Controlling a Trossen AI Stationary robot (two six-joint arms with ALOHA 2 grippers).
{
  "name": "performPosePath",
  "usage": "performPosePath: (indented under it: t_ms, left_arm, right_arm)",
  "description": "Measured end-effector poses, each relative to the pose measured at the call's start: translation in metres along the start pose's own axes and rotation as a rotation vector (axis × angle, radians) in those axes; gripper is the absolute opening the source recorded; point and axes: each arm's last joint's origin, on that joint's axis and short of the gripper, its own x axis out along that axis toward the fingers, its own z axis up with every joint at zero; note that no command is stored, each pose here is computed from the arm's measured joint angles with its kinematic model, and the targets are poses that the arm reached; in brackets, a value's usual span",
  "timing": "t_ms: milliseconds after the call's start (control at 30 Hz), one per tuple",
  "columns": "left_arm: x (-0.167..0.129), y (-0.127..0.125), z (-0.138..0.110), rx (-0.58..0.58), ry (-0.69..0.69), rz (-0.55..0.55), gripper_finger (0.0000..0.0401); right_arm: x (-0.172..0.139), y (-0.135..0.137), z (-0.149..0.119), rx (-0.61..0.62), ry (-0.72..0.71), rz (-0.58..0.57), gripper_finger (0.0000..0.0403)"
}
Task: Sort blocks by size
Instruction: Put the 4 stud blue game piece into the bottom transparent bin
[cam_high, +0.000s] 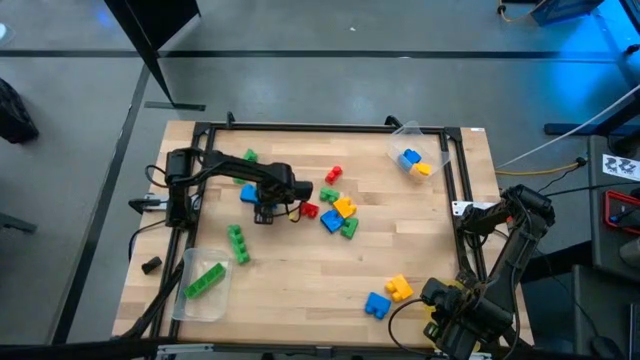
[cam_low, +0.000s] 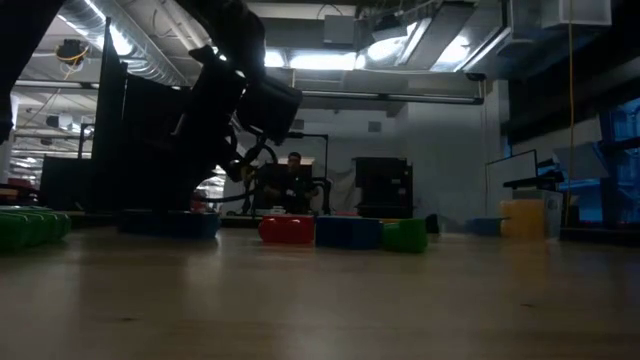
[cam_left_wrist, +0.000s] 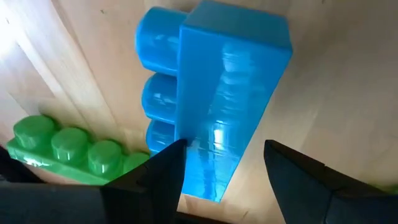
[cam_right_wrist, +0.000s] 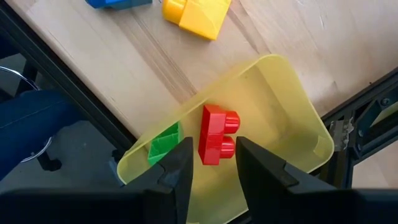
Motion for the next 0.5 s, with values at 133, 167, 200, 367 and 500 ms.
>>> performPosePath:
  t_ms: [133, 167, 200, 367, 500]
  left_arm:
    - [-0.0008, -0.0008, 0.0021, -0.024, -0.021, 0.008, 0.0209]
    - [-0.0009, -0.0006, 0.0029, -0.045, -0.028, 0.011, 0.0209]
    - [-0.0011, -0.0005, 0.0033, -0.063, -0.032, 0.012, 0.0209]
    - [-0.0014, -0.0015, 0.0026, -0.121, -0.025, 0.013, 0.0209]
    - [-0.0025, -0.0054, 0.0009, -0.115, -0.008, 0.014, 0.0209]
  right_arm:
    - [0.0, 0.0, 0.0003, 0.0, -0.012, 0.001, 0.0122]
    - [0.0, 0.0, 0.0006, 0.0, -0.02, 0.002, 0.0122]
    - [0.0, 0.0001, 0.0008, 0.0, -0.028, 0.003, 0.0122]
    - [0.0, 0.0001, 0.0011, 0.0, -0.034, 0.003, 0.0122]
    - [0.0, 0.0001, 0.0011, 0.0, -0.034, 0.003, 0.0122]
